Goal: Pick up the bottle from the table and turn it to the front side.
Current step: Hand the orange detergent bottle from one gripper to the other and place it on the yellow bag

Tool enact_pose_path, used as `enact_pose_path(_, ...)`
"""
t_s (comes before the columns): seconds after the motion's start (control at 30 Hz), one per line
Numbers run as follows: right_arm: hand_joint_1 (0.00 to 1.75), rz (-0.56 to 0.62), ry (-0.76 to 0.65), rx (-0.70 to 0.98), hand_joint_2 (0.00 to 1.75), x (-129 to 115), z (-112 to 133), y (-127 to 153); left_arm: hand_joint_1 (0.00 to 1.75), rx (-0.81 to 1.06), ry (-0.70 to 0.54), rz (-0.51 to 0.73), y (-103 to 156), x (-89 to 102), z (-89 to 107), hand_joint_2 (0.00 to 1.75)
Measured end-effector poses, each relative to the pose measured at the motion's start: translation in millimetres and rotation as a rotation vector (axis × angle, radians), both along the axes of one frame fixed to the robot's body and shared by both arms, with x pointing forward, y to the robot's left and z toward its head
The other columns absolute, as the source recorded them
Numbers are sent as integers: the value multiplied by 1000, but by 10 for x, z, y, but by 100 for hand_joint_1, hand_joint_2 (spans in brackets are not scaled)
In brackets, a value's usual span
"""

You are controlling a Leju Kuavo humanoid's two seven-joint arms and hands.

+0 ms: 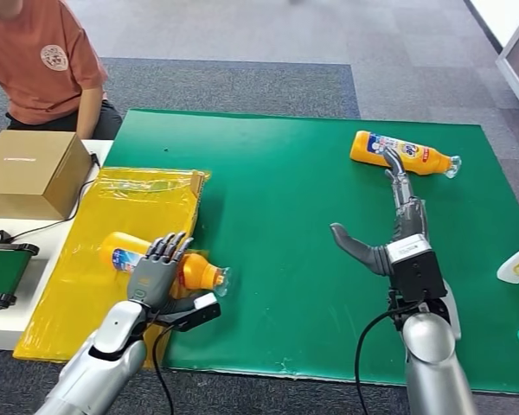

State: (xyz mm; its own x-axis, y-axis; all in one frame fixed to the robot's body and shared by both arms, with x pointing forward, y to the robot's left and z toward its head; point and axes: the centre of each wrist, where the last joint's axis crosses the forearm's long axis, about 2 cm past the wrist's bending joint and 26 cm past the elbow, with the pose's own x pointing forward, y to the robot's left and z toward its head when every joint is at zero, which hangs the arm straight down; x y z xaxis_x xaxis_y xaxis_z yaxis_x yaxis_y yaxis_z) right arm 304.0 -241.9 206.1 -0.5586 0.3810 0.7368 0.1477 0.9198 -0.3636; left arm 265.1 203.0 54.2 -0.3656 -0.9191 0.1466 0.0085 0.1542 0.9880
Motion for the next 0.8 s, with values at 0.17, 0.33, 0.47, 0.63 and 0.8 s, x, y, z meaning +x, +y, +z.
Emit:
enact_pose_path(0.17, 0, -13, 12, 10, 175, -43, -56, -10, 0, -18, -223, 9, -47, -153, 69, 0)
enact_pose_path(0.33, 0, -25, 23, 19, 175, -84, -113, -23, 0, -21, -412, 1, -114, -259, 197, 0)
enact_pose_path(0.47, 0, -35, 33, 21, 175, -116, -157, -34, 0, -52, -461, 8, -155, -327, 312, 0)
enact_pose_path(0.63, 0, -44, 45, 20, 175, -157, -210, -51, 0, -92, -495, 9, -200, -391, 424, 0)
enact_pose_path(0.8, 0, -56, 50, 21, 175, -208, -246, -69, 0, -181, -527, -19, -248, -467, 569, 0)
